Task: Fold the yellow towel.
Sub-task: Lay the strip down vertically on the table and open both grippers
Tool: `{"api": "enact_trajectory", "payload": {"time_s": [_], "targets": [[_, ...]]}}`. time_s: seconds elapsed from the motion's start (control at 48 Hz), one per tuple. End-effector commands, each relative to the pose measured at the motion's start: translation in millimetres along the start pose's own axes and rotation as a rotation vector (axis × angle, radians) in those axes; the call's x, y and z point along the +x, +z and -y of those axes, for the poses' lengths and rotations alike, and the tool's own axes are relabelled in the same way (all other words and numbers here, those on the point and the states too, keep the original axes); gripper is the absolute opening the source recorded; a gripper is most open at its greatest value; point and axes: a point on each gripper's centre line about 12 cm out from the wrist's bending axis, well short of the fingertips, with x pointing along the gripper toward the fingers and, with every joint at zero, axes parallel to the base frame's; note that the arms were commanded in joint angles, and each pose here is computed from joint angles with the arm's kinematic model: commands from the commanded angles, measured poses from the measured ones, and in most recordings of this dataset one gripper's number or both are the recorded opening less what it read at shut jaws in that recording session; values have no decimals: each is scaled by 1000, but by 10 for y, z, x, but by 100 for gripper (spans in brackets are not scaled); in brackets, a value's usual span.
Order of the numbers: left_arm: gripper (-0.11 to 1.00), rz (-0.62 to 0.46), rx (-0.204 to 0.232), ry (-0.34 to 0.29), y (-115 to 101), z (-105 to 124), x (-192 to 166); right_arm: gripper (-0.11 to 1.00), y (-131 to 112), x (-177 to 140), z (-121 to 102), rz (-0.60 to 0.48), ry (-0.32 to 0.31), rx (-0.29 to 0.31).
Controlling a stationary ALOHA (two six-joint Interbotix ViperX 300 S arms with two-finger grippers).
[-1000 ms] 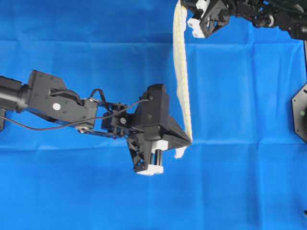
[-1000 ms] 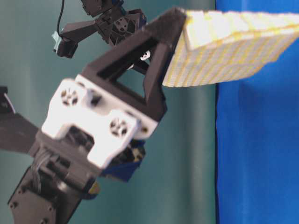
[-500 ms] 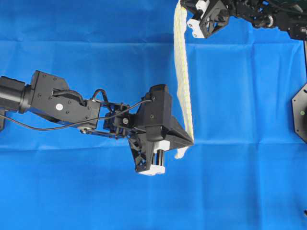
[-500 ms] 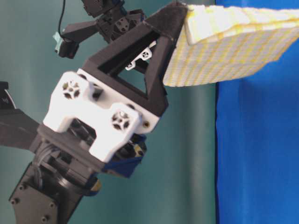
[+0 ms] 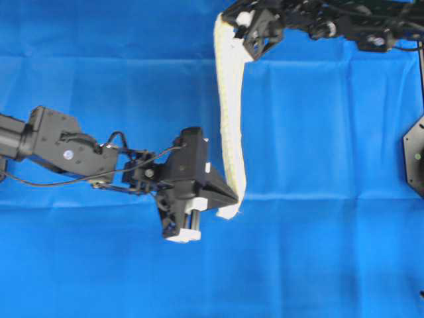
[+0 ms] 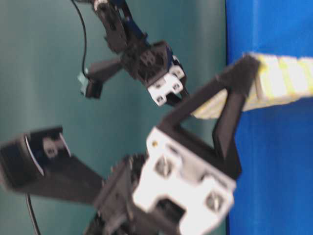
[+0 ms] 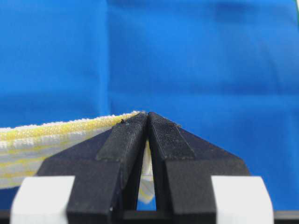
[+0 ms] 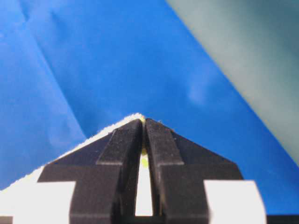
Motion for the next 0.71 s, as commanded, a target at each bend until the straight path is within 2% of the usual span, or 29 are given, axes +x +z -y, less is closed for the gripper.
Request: {"api": "enact_trajectory", "payload": {"time_s": [0.0,0.354,0.688], "targets": [[3,55,-5,-13,99,40,-152,3,176,56,-84,33,18,-11],[3,7,-62,-1,-194,-25,-350,3,82,400,-250,-12,43,-37],[3,-19,-66,15,-275,-88,-328,3,54,465,-339,-20,58,-45]]}}
